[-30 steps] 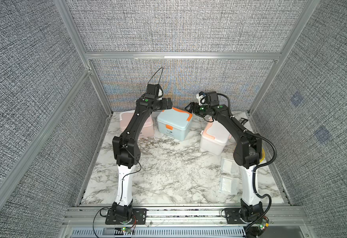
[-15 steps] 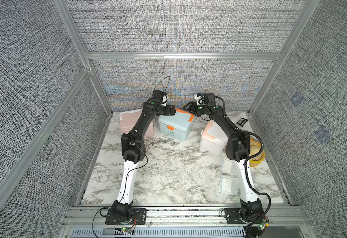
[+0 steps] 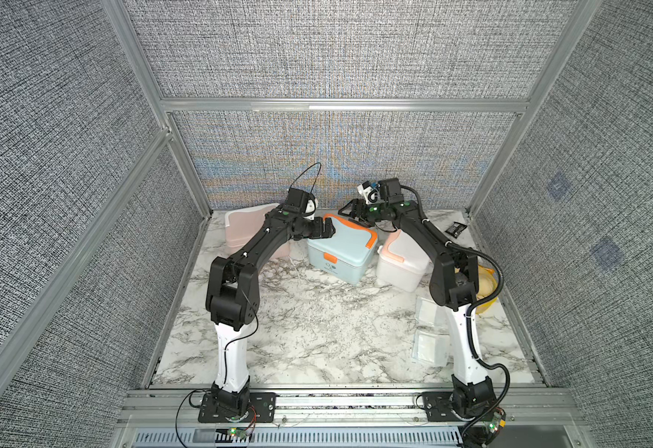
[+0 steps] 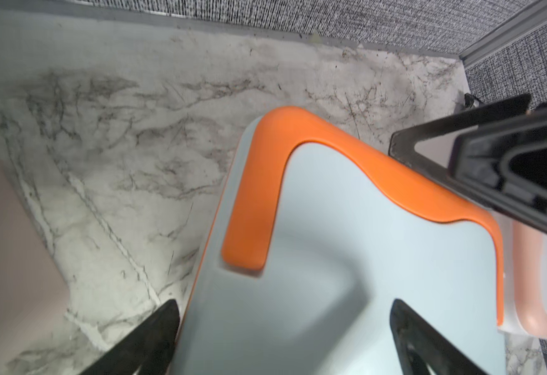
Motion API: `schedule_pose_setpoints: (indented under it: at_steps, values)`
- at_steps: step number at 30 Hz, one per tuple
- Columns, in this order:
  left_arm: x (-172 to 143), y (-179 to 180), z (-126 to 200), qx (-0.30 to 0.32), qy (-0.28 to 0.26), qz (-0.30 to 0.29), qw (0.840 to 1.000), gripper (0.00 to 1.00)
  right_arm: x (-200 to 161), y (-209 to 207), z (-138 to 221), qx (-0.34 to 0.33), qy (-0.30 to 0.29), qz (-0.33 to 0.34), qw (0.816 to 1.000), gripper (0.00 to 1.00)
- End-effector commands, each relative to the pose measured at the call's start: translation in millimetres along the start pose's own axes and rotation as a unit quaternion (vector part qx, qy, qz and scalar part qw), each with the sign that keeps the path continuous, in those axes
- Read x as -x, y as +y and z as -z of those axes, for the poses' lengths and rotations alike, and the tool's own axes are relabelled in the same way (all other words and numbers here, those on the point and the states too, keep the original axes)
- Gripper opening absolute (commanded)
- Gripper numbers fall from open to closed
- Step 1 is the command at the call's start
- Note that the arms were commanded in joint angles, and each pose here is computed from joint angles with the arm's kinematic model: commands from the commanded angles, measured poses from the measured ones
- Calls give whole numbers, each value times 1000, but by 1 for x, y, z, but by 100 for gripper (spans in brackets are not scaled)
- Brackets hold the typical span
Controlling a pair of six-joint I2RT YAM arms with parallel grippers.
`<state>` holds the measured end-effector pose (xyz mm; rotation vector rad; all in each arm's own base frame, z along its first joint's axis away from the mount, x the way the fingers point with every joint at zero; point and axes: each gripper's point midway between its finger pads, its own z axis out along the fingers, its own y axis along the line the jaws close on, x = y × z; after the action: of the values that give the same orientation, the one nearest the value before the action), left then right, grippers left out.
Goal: Open first aid kits and take out gauze
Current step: Move the first aid kit to the center of the board.
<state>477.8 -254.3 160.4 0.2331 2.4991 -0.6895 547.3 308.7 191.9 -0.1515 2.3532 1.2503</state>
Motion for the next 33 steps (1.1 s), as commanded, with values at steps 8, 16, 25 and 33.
schedule_pose_setpoints:
  at_steps: [8,16,25,33]
  values:
    - [-54,5,69,28,-32,46,998,100,-80,27,-18,26,109,4,994,69]
    - [-110,24,132,76,-64,77,992,100,-138,89,-28,75,187,67,977,69]
    - [-121,28,187,86,-130,67,986,100,-211,147,-25,93,276,145,946,72]
    - [-106,29,193,61,-134,85,985,100,-191,158,24,15,197,166,966,90]
